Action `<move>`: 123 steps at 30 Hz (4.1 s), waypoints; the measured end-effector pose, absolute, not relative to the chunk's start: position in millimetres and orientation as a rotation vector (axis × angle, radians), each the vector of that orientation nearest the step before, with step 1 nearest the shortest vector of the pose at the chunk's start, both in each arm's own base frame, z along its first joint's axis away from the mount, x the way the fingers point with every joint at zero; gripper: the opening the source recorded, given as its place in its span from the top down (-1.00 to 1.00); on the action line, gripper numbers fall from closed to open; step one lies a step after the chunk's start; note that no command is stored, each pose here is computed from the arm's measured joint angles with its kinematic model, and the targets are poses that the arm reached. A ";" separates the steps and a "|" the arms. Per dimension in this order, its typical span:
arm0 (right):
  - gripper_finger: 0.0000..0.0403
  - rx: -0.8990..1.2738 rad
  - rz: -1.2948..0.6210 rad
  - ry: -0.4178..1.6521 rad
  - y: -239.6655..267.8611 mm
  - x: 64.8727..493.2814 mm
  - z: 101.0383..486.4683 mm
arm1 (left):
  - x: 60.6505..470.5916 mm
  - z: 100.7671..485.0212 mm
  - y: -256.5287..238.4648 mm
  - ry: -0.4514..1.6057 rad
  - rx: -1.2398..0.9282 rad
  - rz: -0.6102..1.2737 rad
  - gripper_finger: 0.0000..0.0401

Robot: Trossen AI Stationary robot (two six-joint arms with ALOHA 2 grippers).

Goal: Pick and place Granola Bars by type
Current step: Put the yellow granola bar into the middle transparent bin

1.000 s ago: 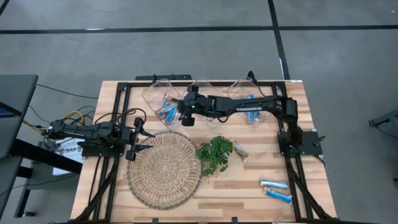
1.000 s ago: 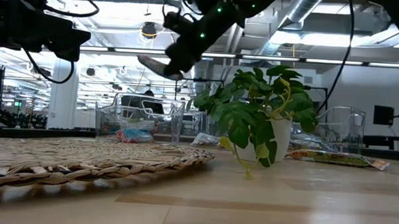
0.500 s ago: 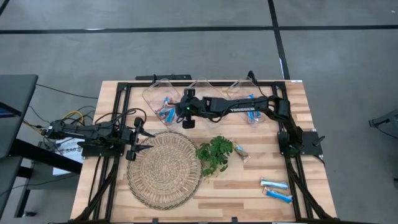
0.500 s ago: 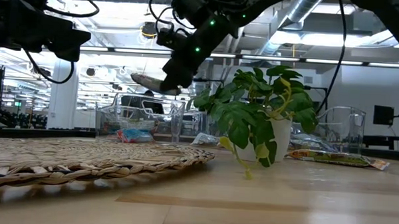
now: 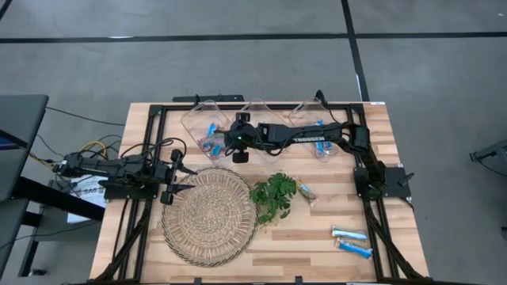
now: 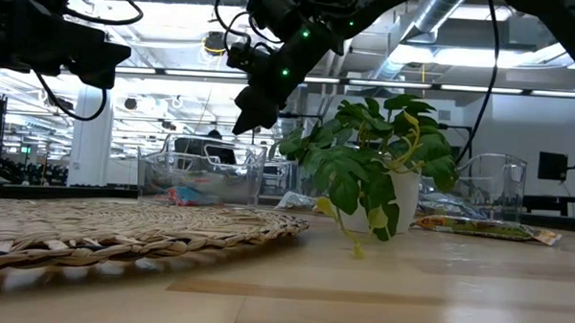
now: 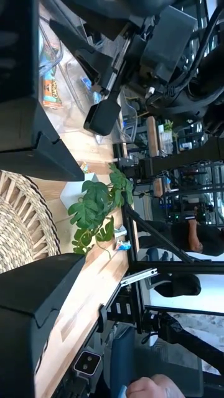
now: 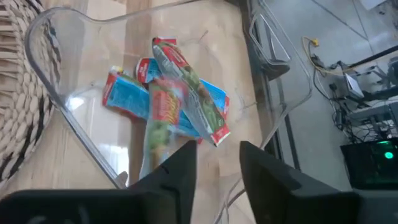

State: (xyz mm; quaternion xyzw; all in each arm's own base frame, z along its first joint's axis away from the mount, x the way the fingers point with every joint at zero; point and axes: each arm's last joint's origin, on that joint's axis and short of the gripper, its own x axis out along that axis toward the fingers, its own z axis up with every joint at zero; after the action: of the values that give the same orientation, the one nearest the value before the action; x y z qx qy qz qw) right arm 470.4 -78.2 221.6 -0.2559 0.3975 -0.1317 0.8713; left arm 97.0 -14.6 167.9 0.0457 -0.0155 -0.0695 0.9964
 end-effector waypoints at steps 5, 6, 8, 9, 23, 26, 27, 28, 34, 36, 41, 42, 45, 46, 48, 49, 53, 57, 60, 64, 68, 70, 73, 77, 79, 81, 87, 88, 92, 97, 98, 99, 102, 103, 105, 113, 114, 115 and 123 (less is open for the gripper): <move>0.23 -0.537 -0.272 0.826 -75.9 471.0 221.9 | 97.0 167.9 -14.6 -0.031 0.091 -0.139 0.03; 0.20 -0.538 -0.271 0.825 -75.1 470.8 222.5 | 97.0 168.0 -14.6 -0.031 0.091 -0.139 0.03; 0.15 -0.541 -0.267 0.815 -71.6 470.3 226.1 | 97.0 167.9 -14.6 -0.031 0.091 -0.139 0.03; 0.13 -0.548 -0.263 0.804 -69.5 470.7 228.0 | 97.0 168.0 -14.6 -0.032 0.091 -0.139 0.03; 0.13 -0.277 -0.198 0.825 -12.4 394.9 281.9 | 97.0 167.9 -14.6 -0.032 0.091 -0.139 0.03; 0.14 -0.173 -0.217 0.887 2.0 364.2 280.6 | 97.0 168.0 -14.6 -0.032 0.091 -0.140 0.03; 0.15 -0.141 -0.224 0.910 6.7 353.3 279.3 | 97.0 167.9 -14.6 -0.032 0.091 -0.140 0.03; 0.15 -0.110 -0.231 0.934 11.0 342.7 277.4 | 97.0 167.9 -14.6 -0.032 0.091 -0.140 0.03; 0.16 0.111 -0.278 1.026 28.8 288.0 275.1 | 97.0 167.9 -14.7 -0.032 0.091 -0.140 0.03; 0.16 0.181 -0.285 1.061 32.8 273.8 274.4 | 97.0 168.0 -14.7 -0.032 0.091 -0.140 0.03; 0.17 0.309 -0.307 1.154 41.7 247.0 269.6 | 97.0 168.0 -14.7 -0.032 0.091 -0.140 0.03; 0.18 0.322 -0.321 1.171 42.8 243.2 268.0 | 97.0 167.9 -14.7 -0.032 0.091 -0.140 0.03; 0.19 0.352 -0.372 1.220 42.0 232.4 258.2 | 97.0 168.0 -14.7 -0.032 0.091 -0.141 0.03; 0.20 0.364 -0.389 1.227 41.1 230.3 254.8 | 97.0 168.0 -14.7 -0.032 0.091 -0.141 0.03; 0.20 0.377 -0.424 1.243 39.8 225.2 245.9 | 97.0 168.0 -14.7 -0.032 0.091 -0.140 0.03; 0.20 0.382 -0.443 1.254 38.6 223.4 240.8 | 97.0 167.9 -14.7 -0.032 0.091 -0.141 0.03; 0.21 0.406 -0.490 1.283 35.6 219.8 219.3 | 97.0 167.9 -14.7 -0.032 0.091 -0.141 0.03; 0.18 0.423 -0.476 1.252 35.8 219.9 203.3 | 97.0 167.9 -14.7 -0.032 0.091 -0.141 0.03; 0.13 0.448 -0.441 1.241 37.6 220.4 196.6 | 97.0 168.0 -14.7 -0.032 0.091 -0.140 0.03; -0.02 0.463 -0.406 1.229 41.6 219.9 190.1 | 97.0 168.0 -14.7 -0.032 0.091 -0.140 0.03; -0.18 0.479 -0.431 1.244 43.0 218.8 180.3 | 97.0 167.9 -14.7 -0.032 0.091 -0.140 0.03; -0.22 0.473 -0.443 1.264 43.2 219.7 174.2 | 97.0 168.0 -14.6 -0.032 0.091 -0.140 0.03; -0.24 0.471 -0.446 1.270 44.3 225.1 166.6 | 97.0 167.9 -14.7 -0.031 0.091 -0.140 0.03; -0.24 0.455 -0.436 1.283 45.9 230.6 157.7 | 97.0 167.9 -14.6 -0.031 0.091 -0.140 0.03; -0.24 0.449 -0.435 1.291 47.3 232.1 154.2 | 97.0 168.0 -14.6 -0.032 0.091 -0.139 0.03; -0.24 0.446 -0.429 1.290 49.2 234.6 150.6 | 97.0 167.9 -14.6 -0.031 0.091 -0.139 0.03; -0.24 0.432 -0.428 1.310 52.5 238.3 141.0 | 97.0 168.0 -14.6 -0.032 0.091 -0.139 0.03; -0.24 0.430 -0.431 1.315 52.6 238.8 139.3 | 97.0 168.0 -14.6 -0.032 0.091 -0.139 0.03; -0.24 0.422 -0.438 1.325 52.7 239.9 135.2 | 97.0 167.9 -14.6 -0.032 0.091 -0.139 0.03; -0.19 0.405 -0.458 1.311 51.9 240.0 135.5 | 97.0 168.0 -14.6 -0.032 0.091 -0.139 0.03; -0.15 0.405 -0.459 1.312 51.8 239.7 135.2 | 97.0 167.9 -14.6 -0.032 0.091 -0.139 0.03; -0.11 0.411 -0.464 1.308 51.6 239.0 133.7 | 97.0 167.9 -14.6 -0.031 0.091 -0.139 0.03; 0.08 0.430 -0.474 1.286 50.6 234.9 127.9 | 97.0 167.9 -14.6 -0.031 0.091 -0.139 0.03; 0.15 0.434 -0.476 1.282 50.6 233.2 125.6 | 97.0 167.9 -14.6 -0.032 0.091 -0.139 0.03; 0.28 0.441 -0.486 1.273 51.6 231.7 125.3 | 97.0 167.9 -14.6 -0.032 0.091 -0.139 0.03; 0.52 0.455 -0.465 1.223 51.1 225.5 141.2 | 97.0 167.9 -14.6 -0.032 0.091 -0.139 0.03; 0.52 0.448 -0.474 1.210 50.4 224.4 143.8 | 97.0 167.9 -14.6 -0.032 0.091 -0.139 0.03; 0.52 0.439 -0.486 1.190 49.5 223.8 146.4 | 97.0 167.9 -14.6 -0.031 0.091 -0.139 0.03; 0.53 0.328 -0.615 0.935 37.1 218.0 176.7 | 97.0 167.9 -14.6 -0.032 0.091 -0.139 0.03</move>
State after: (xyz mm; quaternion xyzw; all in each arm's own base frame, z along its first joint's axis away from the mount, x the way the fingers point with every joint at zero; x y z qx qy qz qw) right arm 218.0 37.1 176.7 0.1548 0.4416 -0.2905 0.8346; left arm 97.0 -14.6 167.9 0.0456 -0.0158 -0.0693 0.9964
